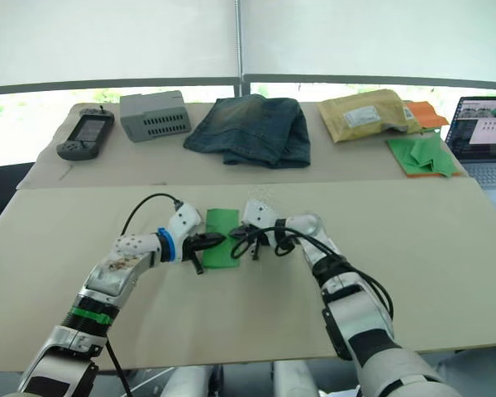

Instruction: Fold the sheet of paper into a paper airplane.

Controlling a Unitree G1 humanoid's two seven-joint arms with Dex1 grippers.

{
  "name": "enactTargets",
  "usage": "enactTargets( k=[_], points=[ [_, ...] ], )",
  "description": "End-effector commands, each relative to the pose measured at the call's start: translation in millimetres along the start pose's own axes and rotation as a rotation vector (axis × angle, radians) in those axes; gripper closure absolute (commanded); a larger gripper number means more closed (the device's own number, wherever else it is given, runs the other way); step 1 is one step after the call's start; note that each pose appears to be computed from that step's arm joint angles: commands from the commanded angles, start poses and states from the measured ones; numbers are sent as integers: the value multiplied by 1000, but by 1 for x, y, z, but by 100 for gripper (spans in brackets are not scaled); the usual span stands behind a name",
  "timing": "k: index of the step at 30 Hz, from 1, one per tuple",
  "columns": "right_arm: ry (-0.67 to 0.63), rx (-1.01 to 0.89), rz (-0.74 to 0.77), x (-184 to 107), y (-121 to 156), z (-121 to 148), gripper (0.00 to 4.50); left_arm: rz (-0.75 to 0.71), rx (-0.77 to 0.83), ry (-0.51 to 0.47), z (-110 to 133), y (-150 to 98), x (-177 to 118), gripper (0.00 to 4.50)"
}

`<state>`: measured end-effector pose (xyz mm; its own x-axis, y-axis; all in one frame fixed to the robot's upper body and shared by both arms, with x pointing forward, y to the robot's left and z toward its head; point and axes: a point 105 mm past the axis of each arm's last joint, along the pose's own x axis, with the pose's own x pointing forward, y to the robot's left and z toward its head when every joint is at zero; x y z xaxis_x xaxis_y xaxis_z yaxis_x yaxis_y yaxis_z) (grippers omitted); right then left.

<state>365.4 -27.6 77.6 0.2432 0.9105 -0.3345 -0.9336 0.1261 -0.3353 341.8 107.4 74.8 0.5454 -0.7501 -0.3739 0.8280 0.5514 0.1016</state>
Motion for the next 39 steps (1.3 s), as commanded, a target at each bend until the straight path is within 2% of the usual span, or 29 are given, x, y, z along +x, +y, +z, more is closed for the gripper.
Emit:
enactTargets(
  k=[1, 6, 12, 16, 22, 25, 28, 31, 36, 39],
  points=[
    [4, 25, 101, -1, 24, -5, 445, 6, -30, 85, -23, 0, 1, 450],
    [10, 73, 238, -6, 60, -5, 445, -1, -31, 88, -23, 0, 1, 450],
    [36, 107, 278, -18, 74, -3, 445, -17, -31, 92, -24, -3, 2, 450],
    [-6, 118, 219, -23, 65, 8, 445, -17, -34, 88, -23, -2, -3, 450],
    [-72, 137, 188, -45, 52, 67, 445, -11, -100, -39, 5, 4, -31, 450],
    [-69, 121, 145, -54, 46, 83, 445, -19, -142, -86, 18, 4, -46, 450],
    [-18, 80, 72, -57, 38, 81, 445, -61, -151, -102, 23, -4, -58, 450],
    [16, 72, 11, -60, 30, 76, 445, -2, -211, -117, 24, 6, -66, 450],
    [48, 85, -68, -63, 21, 68, 445, 56, -226, -40, 6, 16, -71, 450],
    [58, 78, -110, -66, 15, 67, 445, 46, -207, -4, -2, 13, -64, 450]
  ],
)
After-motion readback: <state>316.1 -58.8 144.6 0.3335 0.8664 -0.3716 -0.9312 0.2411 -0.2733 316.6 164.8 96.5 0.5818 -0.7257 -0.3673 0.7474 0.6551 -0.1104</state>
